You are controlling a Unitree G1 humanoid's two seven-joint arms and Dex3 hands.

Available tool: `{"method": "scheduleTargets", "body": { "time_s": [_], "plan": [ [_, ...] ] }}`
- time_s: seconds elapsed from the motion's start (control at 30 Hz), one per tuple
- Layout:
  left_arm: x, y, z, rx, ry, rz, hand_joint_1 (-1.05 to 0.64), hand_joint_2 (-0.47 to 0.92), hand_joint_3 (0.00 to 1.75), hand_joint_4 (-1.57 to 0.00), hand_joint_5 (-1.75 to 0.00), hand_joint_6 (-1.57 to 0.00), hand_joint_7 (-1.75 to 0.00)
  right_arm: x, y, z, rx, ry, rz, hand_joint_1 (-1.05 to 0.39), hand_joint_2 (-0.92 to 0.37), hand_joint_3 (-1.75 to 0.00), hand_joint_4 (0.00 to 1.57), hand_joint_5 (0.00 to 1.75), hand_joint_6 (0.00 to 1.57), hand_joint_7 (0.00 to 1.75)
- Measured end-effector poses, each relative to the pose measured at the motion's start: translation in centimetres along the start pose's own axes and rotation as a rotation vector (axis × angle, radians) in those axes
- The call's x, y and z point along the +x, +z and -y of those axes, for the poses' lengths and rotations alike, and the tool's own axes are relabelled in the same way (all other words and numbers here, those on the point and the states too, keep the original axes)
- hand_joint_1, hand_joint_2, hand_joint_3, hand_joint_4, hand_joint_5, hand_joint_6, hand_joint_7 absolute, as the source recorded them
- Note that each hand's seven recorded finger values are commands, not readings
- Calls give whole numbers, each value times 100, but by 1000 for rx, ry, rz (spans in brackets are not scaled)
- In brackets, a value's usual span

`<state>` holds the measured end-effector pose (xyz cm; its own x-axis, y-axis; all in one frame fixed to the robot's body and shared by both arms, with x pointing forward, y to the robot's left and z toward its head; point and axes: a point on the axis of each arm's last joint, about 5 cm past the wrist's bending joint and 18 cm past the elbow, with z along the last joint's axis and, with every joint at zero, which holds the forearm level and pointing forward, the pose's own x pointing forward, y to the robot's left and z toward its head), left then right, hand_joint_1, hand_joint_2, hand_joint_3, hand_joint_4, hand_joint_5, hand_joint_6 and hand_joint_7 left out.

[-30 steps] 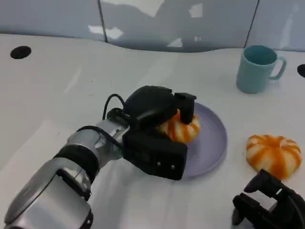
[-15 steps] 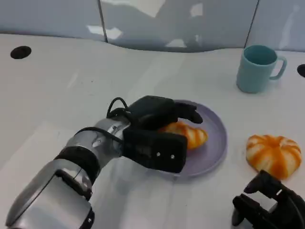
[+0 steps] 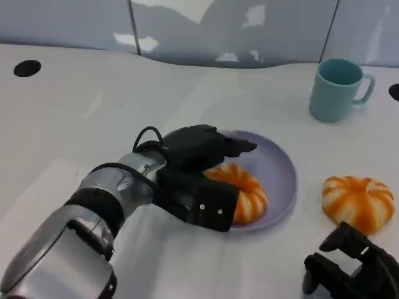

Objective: Grasp the bread from the table and place it into the plate.

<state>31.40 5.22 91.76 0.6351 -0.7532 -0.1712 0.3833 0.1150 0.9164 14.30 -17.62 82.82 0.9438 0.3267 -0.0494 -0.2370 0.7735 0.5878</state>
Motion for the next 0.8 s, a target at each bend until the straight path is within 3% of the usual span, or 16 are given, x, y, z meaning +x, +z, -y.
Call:
{"method": "scheduleTargets", "body": {
  "time_s": [0.13, 0.27, 0.37, 0.43, 0.6, 0.67, 0.8],
  "plan": [
    [-26, -27, -53, -79, 62, 14, -86, 92, 26, -2, -42, -25, -4, 2, 2, 0, 1, 0, 1, -66, -92, -17, 78, 161, 65, 136],
    [-110, -108, -127, -347, 175, 39, -82, 92, 24, -3, -44, -28, -5, 5, 11, 4, -6, 1, 4, -67, -92, -17, 77, 162, 64, 139],
    [-185, -173, -68, -489, 198, 45, -82, 92, 24, -3, -45, -28, -5, 3, 14, 8, -8, 0, 4, -67, -92, -17, 77, 163, 64, 139],
    [-224, -206, -36, -561, 195, 52, -81, 92, 25, -13, -51, -32, -7, 9, 16, 7, -9, 2, 4, -66, -92, -17, 76, 162, 64, 138],
    [-425, -359, 51, -927, 333, 152, -79, 92, 26, -17, -54, -35, -7, 12, 13, 23, -3, 0, 7, -66, -92, -18, 77, 161, 65, 137],
    [-478, -396, 89, -999, 343, 176, -69, 92, 21, -25, -60, -45, -10, 16, 11, 27, -2, 1, 6, -65, -92, -19, 76, 162, 65, 138],
    [-605, -454, 210, -1246, 430, 286, -66, 92, 21, -47, -72, -62, -17, 35, 13, 29, -3, 4, 8, -65, -92, -18, 77, 161, 66, 137]
  ]
}}
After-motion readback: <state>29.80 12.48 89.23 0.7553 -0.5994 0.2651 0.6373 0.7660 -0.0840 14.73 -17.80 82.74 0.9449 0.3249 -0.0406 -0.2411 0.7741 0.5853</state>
